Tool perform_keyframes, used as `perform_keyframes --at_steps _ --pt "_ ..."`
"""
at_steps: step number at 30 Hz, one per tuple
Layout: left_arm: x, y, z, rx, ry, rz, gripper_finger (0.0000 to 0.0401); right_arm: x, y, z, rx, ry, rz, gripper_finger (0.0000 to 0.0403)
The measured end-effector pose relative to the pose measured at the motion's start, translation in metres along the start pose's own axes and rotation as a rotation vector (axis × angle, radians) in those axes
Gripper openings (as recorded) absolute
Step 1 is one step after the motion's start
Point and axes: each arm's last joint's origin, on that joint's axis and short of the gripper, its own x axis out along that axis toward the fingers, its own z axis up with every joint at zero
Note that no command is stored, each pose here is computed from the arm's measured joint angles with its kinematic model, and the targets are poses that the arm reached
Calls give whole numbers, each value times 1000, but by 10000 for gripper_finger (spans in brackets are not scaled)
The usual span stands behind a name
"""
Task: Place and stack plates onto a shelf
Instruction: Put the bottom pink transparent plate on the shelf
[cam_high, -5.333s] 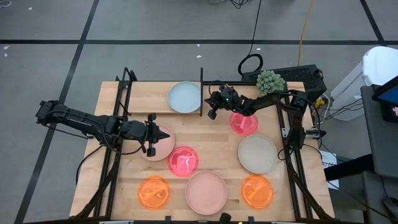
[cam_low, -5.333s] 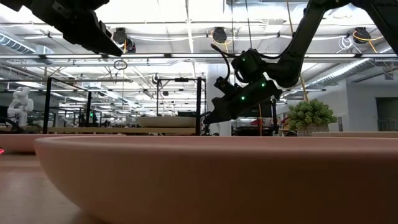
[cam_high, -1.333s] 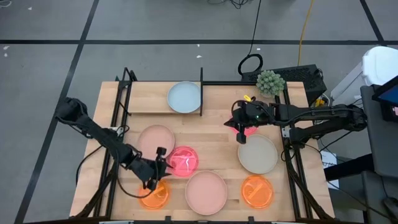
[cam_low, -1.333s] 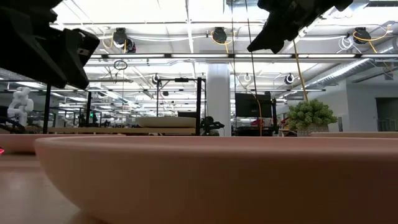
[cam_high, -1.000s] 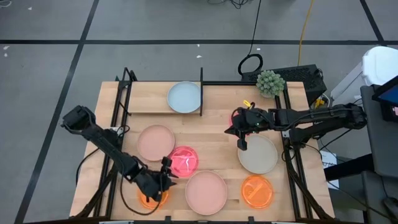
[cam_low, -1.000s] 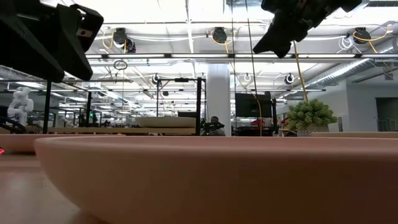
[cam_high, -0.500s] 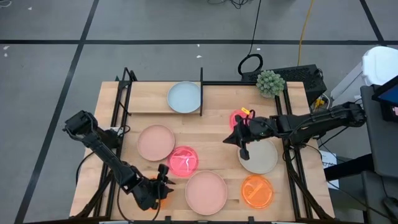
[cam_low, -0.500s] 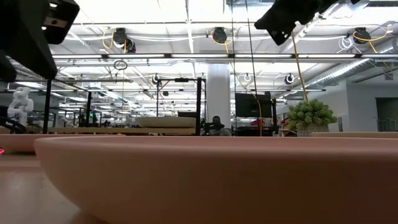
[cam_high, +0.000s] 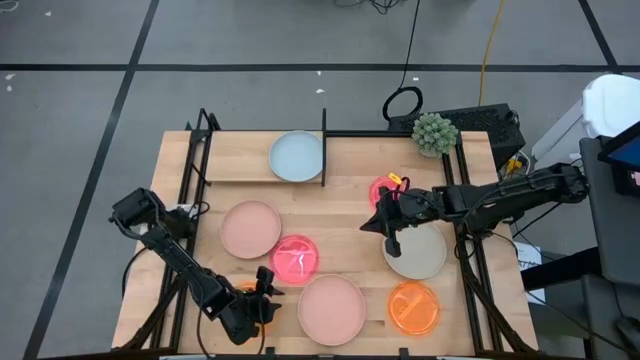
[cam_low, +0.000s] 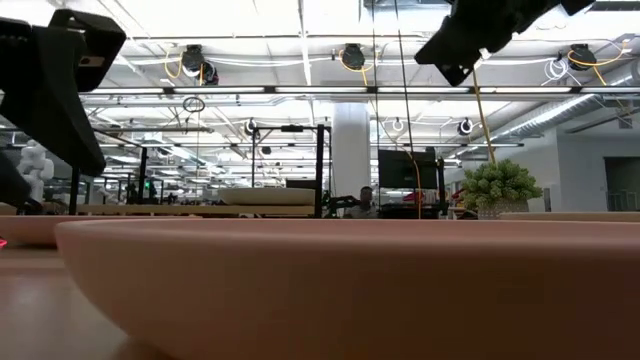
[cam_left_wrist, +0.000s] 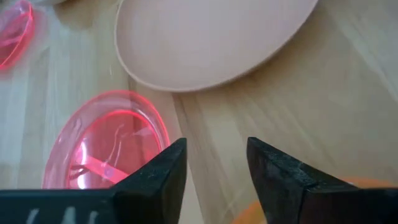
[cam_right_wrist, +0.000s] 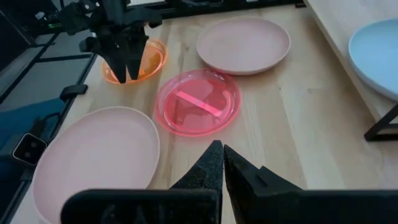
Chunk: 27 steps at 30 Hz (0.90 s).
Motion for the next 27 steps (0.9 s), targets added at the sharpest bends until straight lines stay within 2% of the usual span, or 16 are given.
perform_keyframes --at_steps 5,11,19,27 --pt "6 -2 -4 -10 6 57 208 1 0 -3 1 6 -1 0" --pt "21 -1 -10 34 38 124 211 1 0 -1 -9 -7 2 0" --pt "33 1 -15 137 81 138 211 1 0 -1 -36 -7 4 0" --pt "37 5 -15 179 100 122 211 1 0 -1 -45 -6 5 0"
